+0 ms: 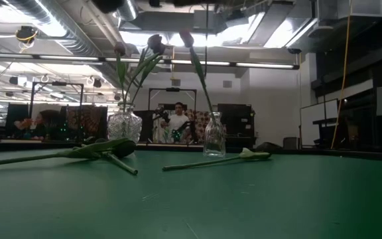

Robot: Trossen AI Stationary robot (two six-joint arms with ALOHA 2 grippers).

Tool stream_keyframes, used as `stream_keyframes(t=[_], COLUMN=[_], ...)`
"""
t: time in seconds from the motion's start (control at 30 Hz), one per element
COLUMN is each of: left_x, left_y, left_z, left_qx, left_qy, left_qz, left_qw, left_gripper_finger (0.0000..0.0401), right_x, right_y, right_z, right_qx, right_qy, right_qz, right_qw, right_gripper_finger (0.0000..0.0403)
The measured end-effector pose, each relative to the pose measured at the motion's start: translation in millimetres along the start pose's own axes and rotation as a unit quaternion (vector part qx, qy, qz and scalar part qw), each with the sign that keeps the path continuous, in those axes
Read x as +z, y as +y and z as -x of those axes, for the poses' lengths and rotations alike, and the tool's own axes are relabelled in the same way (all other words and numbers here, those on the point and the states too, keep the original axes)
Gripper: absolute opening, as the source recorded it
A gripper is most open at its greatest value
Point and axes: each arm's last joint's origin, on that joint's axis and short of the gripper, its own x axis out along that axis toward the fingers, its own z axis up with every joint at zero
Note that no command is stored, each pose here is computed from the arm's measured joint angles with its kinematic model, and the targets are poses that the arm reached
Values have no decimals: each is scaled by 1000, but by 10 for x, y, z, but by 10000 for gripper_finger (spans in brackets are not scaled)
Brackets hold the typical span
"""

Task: Sort flowers into vase by color
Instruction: Put the red tulip into the top right transparent vase

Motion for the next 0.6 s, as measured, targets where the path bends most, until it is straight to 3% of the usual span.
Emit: stream_keyframes(t=[0.27,0.47,0.6], left_x=[51,-262,-499], left_y=[-204,-225,-104], left_z=[281,169,51], left_qx=[-39,-68,-57], left_qy=[24,98,118], left_qz=[30,52,71], left_qw=[999,992,989], left_gripper_finger=[0,0,0], right_x=[-3,-3,-3], right_y=[5,7,7], right_z=[0,0,0], right_qx=[9,12,12], right_qy=[4,5,5], right_qz=[-1,-1,-1], right_qw=[1000,1000,1000], right_gripper_finger=[209,209,209])
